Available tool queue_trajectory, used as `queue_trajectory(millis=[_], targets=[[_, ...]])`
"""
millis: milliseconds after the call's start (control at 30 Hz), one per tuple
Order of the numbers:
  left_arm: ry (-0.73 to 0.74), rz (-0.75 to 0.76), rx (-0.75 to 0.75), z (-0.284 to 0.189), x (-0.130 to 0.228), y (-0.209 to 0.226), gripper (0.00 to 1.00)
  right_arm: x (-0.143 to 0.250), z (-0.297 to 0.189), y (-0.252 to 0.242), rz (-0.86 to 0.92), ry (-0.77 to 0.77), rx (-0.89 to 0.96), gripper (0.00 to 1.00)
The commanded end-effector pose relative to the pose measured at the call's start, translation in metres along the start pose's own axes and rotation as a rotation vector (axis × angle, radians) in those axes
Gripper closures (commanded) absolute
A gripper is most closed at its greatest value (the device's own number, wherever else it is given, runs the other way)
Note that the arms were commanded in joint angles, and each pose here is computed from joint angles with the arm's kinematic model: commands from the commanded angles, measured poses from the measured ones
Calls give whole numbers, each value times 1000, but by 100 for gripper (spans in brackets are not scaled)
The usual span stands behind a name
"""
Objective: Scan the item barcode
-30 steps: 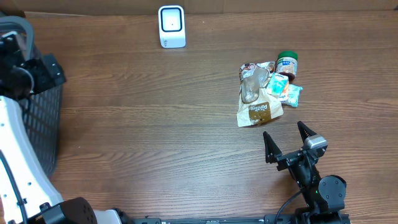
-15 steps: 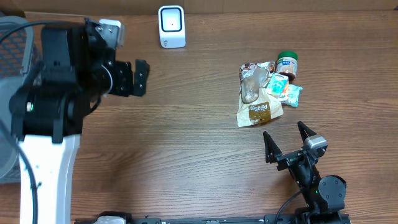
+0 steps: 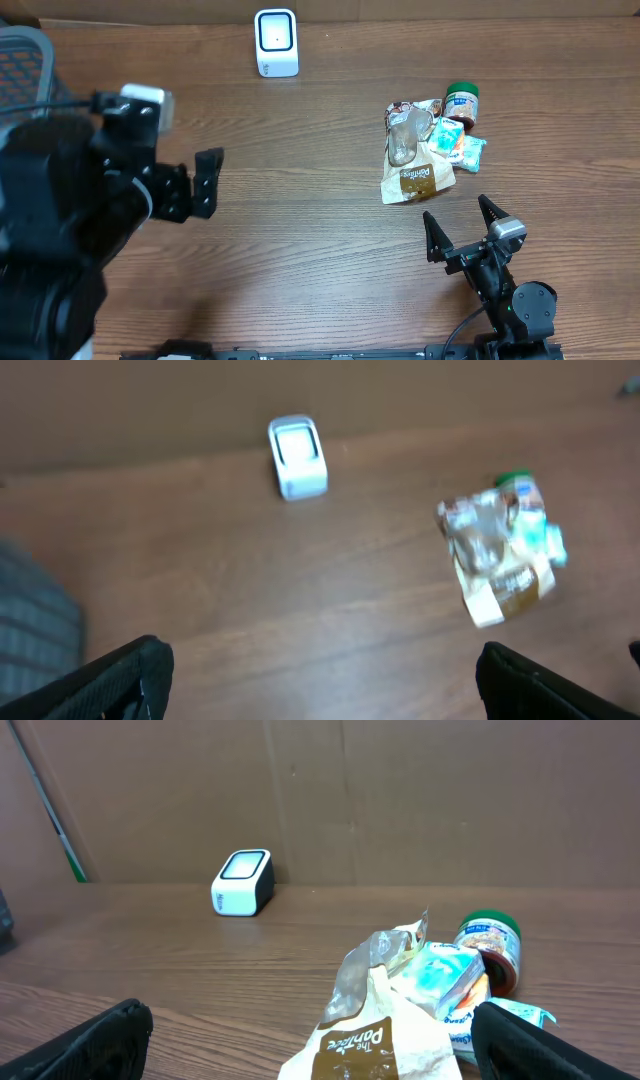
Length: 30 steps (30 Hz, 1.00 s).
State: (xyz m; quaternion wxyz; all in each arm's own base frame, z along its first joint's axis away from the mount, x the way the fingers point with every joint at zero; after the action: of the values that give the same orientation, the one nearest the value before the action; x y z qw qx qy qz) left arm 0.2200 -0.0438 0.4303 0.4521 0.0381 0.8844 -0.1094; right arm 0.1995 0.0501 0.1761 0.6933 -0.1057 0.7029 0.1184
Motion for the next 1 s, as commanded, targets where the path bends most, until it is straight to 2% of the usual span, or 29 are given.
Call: queue_trajectory(millis=[0, 200, 433, 600, 767, 967], targets=[[-88, 16, -53, -10, 5, 7, 0, 2, 0, 0, 2, -5, -3, 0], [-182, 26, -41, 5, 33, 11, 0, 2, 0, 0, 2, -6, -3, 0], [-481, 76, -27, 45, 63, 21, 0, 2, 0, 0, 2, -6, -3, 0], [-677, 140, -24, 65, 99, 28, 0, 2, 0, 0, 2, -6, -3, 0], [-766, 209, -42, 81, 140, 34, 0, 2, 0, 0, 2, -6, -3, 0], [-785, 234, -69, 102, 179, 44, 0, 2, 0, 0, 2, -6, -3, 0]])
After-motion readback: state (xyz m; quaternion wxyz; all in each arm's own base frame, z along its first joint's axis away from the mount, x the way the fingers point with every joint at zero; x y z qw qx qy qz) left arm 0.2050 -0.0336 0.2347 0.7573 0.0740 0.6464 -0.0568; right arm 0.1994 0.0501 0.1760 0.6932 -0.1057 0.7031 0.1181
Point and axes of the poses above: each gripper's point midway between its finger pads, its own z axis out along the fingers, its own y axis along the line the jaws close on, x = y × z, the point moved 4 cm from there along -z, back along the fingers, and after that the axes turned 6 degrees about -z, right-handed, at the moved point
